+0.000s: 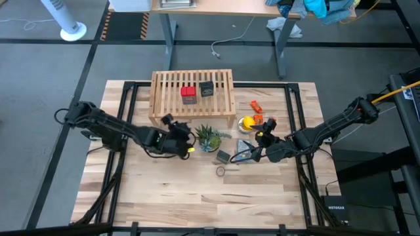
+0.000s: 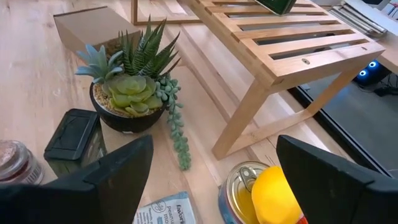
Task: Shelf spices
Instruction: Remove the red seasoning can from the shelf
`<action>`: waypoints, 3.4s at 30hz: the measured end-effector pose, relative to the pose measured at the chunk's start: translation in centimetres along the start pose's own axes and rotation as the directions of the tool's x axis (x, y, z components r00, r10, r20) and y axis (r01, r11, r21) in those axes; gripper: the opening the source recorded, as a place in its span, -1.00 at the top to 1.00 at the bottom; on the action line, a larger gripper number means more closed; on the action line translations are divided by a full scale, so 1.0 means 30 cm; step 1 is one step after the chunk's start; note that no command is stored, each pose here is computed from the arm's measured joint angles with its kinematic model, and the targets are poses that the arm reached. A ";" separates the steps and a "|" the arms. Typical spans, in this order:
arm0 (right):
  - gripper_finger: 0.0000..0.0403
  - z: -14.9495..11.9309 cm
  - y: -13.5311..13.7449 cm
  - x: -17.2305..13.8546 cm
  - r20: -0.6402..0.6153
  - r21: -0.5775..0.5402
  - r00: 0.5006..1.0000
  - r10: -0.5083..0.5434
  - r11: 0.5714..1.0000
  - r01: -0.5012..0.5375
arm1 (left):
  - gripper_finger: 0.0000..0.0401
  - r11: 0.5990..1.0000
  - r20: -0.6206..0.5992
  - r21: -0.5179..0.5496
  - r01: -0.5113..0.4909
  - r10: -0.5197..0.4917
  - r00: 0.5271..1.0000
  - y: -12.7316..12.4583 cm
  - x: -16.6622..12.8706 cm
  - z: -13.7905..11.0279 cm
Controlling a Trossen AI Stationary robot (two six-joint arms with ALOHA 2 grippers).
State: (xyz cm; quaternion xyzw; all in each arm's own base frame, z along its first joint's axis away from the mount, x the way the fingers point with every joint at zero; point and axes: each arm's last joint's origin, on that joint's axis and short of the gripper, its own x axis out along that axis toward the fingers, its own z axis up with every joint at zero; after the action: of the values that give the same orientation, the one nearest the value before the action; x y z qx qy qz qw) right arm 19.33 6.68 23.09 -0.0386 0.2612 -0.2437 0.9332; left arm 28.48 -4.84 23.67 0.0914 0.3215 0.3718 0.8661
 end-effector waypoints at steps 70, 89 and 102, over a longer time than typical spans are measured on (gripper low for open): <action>-0.72 -0.013 -0.001 0.000 -0.047 -0.027 0.998 0.033 0.999 -0.034 | -0.05 0.953 0.461 -0.063 0.297 -0.237 0.855 0.606 0.019 -0.169; -0.72 -0.018 0.007 -0.001 -0.090 -0.023 0.989 0.118 0.992 -0.121 | -0.05 0.908 0.468 -0.024 0.418 -0.360 0.807 0.629 0.215 -0.167; -0.72 -0.018 0.011 -0.002 -0.102 -0.016 0.983 0.152 0.988 -0.155 | -0.05 0.895 0.490 0.018 0.447 -0.397 0.776 0.615 0.251 -0.162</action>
State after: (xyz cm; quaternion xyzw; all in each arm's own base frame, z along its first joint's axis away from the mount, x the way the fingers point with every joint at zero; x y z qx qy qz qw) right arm 19.17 7.02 22.59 -0.0175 0.3127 -0.1696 0.9344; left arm 18.55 13.12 23.55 0.0634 0.0893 0.1489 0.9828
